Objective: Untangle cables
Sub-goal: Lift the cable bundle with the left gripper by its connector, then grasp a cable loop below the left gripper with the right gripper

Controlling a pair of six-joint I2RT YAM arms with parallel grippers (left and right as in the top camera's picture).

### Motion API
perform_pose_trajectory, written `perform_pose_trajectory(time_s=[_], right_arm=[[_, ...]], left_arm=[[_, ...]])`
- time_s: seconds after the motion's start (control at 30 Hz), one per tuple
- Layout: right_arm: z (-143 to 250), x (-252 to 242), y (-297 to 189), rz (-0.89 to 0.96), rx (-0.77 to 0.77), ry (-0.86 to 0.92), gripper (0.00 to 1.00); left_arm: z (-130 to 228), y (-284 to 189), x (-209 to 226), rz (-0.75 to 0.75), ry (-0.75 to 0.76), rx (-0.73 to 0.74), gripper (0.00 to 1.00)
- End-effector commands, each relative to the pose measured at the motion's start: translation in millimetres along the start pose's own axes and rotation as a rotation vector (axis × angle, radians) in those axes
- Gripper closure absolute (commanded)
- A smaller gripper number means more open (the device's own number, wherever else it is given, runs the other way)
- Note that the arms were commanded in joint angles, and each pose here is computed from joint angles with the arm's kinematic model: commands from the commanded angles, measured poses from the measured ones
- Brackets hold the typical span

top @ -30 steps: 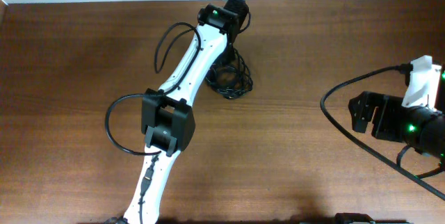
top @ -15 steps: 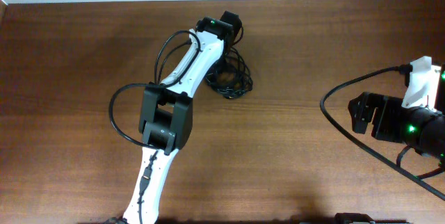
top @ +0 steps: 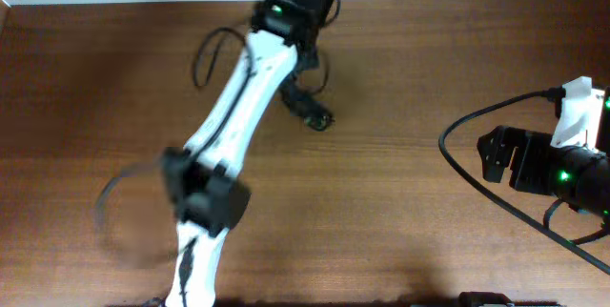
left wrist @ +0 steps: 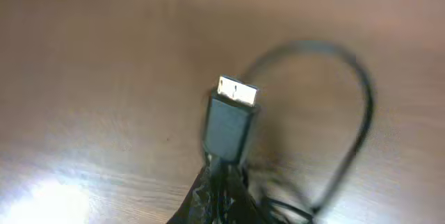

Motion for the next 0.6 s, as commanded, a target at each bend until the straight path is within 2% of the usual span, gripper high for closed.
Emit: perform_pose_trajectory(time_s=[0.0,0.03,0.1,0.17,0.27,0.43,0.57], right_arm=[[-2.0,-1.8,5.4,0.014,0.013,-0.003,0.01],[-2.4,-0.9,7.6,0.009,0.022,-0.002,0.02],[-2.4,4.0,9.1,-0.021,0.032,-0.002,0.02],[-0.5,24.0,7.4,-0.15,0.054,-0.006,0.02],[5.7,66.0,-2.6,-0.399,0.086,-0.112,0.02],[34.1,116.6,9.5,-0.545,0.158,-0.312,0.02],[75.7,171.5,41.4,-0.675,0.21,-0.511,0.02]], left_arm=[[-19.4,-209.4,26.4,0.211,0.052,-0.433,1.0],[-10.1,-254.0,40.2,0.257,0.05,-0.52,1.0],[3.3,-291.4,59.8,0.287,0.048,-0.59,1.0],[13.3,-312.4,75.6,0.299,0.04,-0.629,1.0],[18.0,-323.3,83.3,0.306,0.038,-0.653,1.0],[17.5,-320.6,81.8,0.302,0.041,-0.646,1.0],[16.1,-319.3,82.8,0.289,0.037,-0.647,1.0]])
Point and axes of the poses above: each gripper's point midway between its finger pads, its own y axis out along the fingers, its own x axis along the line the jaws close on, z = x × y, the point moved 2 cm from there along -y, back along the fingers, and after that the axes turned 10 degrees about y, right-handed, at the moved point
